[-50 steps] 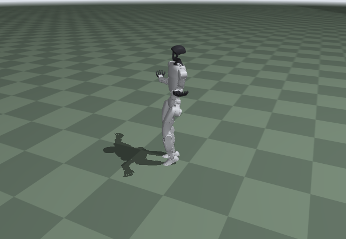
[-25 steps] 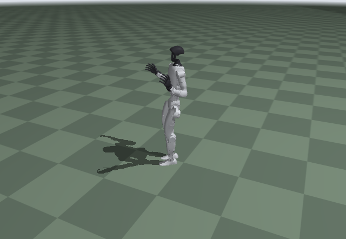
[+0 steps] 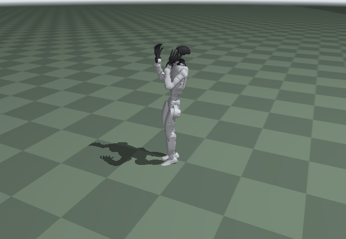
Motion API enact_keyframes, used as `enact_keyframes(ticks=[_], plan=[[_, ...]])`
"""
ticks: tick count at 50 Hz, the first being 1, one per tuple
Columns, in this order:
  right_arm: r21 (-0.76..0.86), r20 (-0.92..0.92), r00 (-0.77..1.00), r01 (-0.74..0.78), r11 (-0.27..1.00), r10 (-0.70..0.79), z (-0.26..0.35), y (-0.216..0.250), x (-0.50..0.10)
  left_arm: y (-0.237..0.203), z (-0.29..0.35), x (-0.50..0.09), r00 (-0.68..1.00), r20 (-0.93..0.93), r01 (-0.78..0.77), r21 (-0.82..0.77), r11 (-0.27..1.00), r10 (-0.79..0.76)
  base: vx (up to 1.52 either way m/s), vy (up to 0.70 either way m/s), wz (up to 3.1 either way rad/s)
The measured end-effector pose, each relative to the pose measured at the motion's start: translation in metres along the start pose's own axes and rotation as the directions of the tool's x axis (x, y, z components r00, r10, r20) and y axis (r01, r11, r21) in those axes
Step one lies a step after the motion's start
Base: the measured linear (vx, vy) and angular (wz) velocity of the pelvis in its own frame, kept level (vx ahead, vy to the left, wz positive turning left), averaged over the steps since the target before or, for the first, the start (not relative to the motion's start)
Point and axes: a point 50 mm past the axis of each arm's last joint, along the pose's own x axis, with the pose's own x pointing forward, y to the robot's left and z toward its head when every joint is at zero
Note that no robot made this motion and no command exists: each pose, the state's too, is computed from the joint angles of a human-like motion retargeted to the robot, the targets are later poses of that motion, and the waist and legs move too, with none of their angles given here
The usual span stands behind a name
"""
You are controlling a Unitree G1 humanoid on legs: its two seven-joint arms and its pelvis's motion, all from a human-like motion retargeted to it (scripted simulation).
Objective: Dance
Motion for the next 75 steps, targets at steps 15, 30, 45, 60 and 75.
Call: enact_keyframes(ticks=[15,30,45,60,75], plan=[[-0.062,0.002,1.0,0.01,0.998,-0.01,-0.007,0.011,0.0,-0.012,-0.01,0.003,0.999,-0.024,0.043,-0.084,0.996,-0.045,0.0,-0.02,-0.29],[-0.002,-0.015,1.0,0.003,1.0,-0.003,-0.009,0.01,0.003,-0.014,-0.012,0.0,0.999,-0.025,0.04,-0.079,0.996,-0.042,-0.07,0.01,-0.3],[-0.006,-0.023,1.0,-0.013,1.0,0.012,-0.011,0.012,0.003,-0.011,-0.01,0.001,1.0,-0.024,0.014,-0.102,0.995,-0.016,0.0,0.05,0.03],[-0.117,-0.003,1.0,-0.003,0.993,0.002,-0.008,0.014,-0.003,-0.007,-0.01,0.003,0.999,-0.03,-0.038,-0.164,0.986,0.034,0.03,0.06,0.36],[-0.054,0.008,0.997,0.072,0.996,-0.072,-0.009,0.007,-0.01,0.003,-0.008,0.002,0.995,0.003,-0.103,-0.014,0.995,0.103,-0.01,0.07,0.49]])
